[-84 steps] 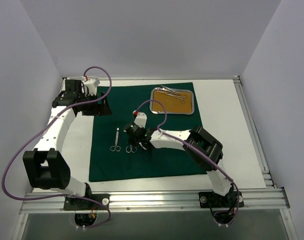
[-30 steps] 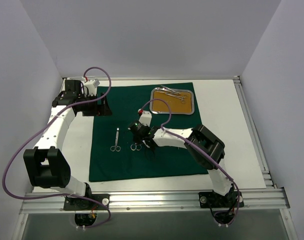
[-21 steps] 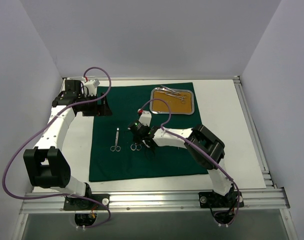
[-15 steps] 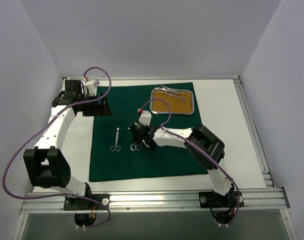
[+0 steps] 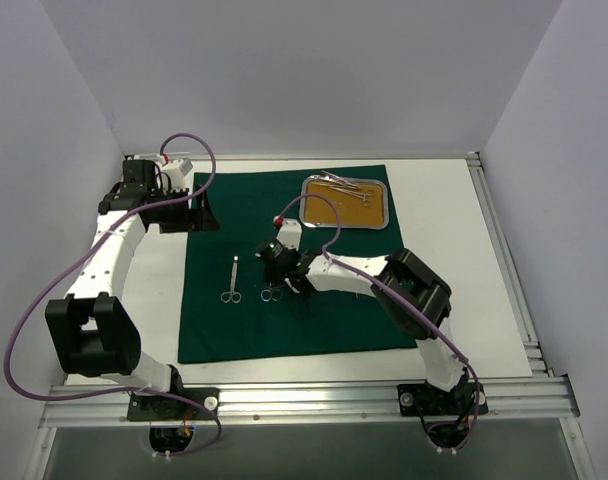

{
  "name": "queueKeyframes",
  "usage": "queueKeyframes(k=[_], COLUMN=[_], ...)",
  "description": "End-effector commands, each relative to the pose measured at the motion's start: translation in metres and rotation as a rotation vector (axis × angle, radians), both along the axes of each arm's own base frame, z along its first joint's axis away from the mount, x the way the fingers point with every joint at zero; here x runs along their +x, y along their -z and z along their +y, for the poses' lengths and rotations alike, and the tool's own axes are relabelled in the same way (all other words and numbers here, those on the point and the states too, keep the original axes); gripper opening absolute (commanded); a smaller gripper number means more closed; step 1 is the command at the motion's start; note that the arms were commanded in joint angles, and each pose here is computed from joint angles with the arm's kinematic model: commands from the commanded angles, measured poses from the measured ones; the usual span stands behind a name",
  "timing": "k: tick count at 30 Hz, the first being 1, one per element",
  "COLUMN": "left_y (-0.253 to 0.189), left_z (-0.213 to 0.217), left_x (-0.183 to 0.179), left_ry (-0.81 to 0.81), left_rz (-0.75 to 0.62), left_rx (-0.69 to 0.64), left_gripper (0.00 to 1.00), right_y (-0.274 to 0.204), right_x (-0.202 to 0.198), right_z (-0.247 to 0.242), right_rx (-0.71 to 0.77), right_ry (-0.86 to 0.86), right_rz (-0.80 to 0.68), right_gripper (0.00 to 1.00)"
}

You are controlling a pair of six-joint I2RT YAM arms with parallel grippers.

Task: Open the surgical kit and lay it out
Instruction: Place the medical item in the surgical kit, then adjust the medical item in the container.

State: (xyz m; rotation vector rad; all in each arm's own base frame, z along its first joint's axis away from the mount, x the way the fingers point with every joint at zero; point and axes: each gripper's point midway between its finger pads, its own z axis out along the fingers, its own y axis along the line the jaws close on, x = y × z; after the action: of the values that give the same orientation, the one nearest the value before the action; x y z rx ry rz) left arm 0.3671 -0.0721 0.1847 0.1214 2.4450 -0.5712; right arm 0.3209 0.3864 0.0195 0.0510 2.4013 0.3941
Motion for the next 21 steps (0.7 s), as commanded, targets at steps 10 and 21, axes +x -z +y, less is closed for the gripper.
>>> queueKeyframes(k=[10, 21], left_y=[-0.028, -0.02], left_z=[0.026, 0.038], left_x=[0.012, 0.033], left_ry=[0.065, 0.08], left_rz=[-0.131, -0.12], left_rx=[0.175, 0.25], left_gripper=[0.94, 0.94], right_y=[-0.156, -0.127], right_x=[0.092, 0.231], right_z=[-0.059, -0.187], right_rx=[-0.012, -0.174], right_ry=[-0.382, -0.257], right_rz=[-0.206, -0.216], right_gripper=[0.31, 0.24])
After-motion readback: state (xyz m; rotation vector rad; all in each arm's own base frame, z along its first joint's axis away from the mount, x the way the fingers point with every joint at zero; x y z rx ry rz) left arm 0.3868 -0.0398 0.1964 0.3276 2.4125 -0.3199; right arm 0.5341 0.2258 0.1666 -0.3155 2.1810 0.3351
